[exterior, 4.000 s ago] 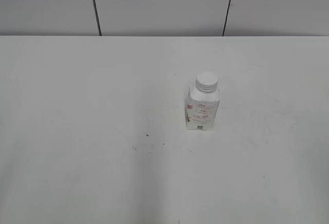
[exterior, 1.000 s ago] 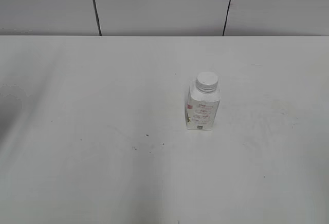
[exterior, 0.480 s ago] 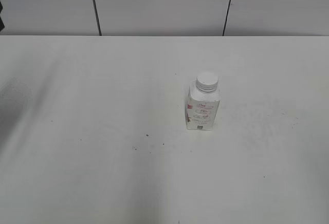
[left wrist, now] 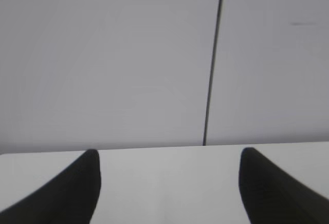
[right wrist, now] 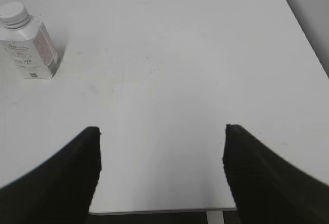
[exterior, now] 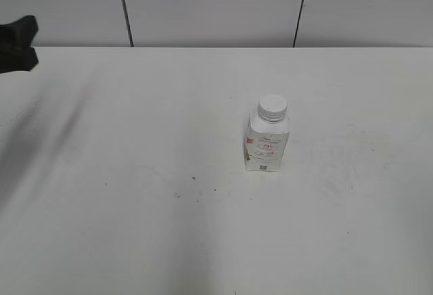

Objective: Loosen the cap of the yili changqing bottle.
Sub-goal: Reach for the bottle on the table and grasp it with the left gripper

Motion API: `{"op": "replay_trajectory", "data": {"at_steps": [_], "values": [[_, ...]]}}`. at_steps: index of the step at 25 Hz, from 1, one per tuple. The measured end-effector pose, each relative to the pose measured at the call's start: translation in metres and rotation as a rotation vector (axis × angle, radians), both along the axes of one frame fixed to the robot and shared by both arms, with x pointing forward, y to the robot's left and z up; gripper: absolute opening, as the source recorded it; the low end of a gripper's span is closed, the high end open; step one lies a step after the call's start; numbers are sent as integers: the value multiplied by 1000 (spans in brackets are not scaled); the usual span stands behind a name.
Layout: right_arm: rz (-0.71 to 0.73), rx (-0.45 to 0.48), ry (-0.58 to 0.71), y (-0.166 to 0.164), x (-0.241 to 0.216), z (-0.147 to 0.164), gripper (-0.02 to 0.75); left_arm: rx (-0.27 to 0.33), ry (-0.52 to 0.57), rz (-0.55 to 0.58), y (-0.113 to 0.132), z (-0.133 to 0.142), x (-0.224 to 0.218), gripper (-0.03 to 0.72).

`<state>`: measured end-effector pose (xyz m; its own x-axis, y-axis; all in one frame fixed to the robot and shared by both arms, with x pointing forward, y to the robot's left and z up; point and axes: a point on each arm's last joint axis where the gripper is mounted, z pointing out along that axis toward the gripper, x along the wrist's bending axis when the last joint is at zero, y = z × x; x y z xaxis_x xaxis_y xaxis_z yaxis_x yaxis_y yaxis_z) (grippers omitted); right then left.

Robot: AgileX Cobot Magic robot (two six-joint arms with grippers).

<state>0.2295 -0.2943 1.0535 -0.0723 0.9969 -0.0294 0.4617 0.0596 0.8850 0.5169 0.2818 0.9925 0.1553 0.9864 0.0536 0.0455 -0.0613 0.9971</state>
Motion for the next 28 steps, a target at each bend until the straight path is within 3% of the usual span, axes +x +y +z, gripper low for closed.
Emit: {"op": "replay_trajectory", "data": {"at_steps": [3, 6, 12, 20, 25, 28], "values": [[0, 0, 0, 0, 0, 0, 584, 64, -46, -142, -13, -12, 5, 494], [0, 0, 0, 0, 0, 0, 584, 90, -42, -244, -21, -28, 8, 468], [0, 0, 0, 0, 0, 0, 584, 64, 2, -458, -39, -53, 13, 446], [0, 0, 0, 0, 0, 0, 584, 124, 72, -823, -63, -74, 33, 447], [0, 0, 0, 0, 0, 0, 584, 124, 176, -1043, -73, -91, 45, 465], [0, 0, 0, 0, 0, 0, 584, 157, 170, -1151, -78, -96, 52, 486]]}}
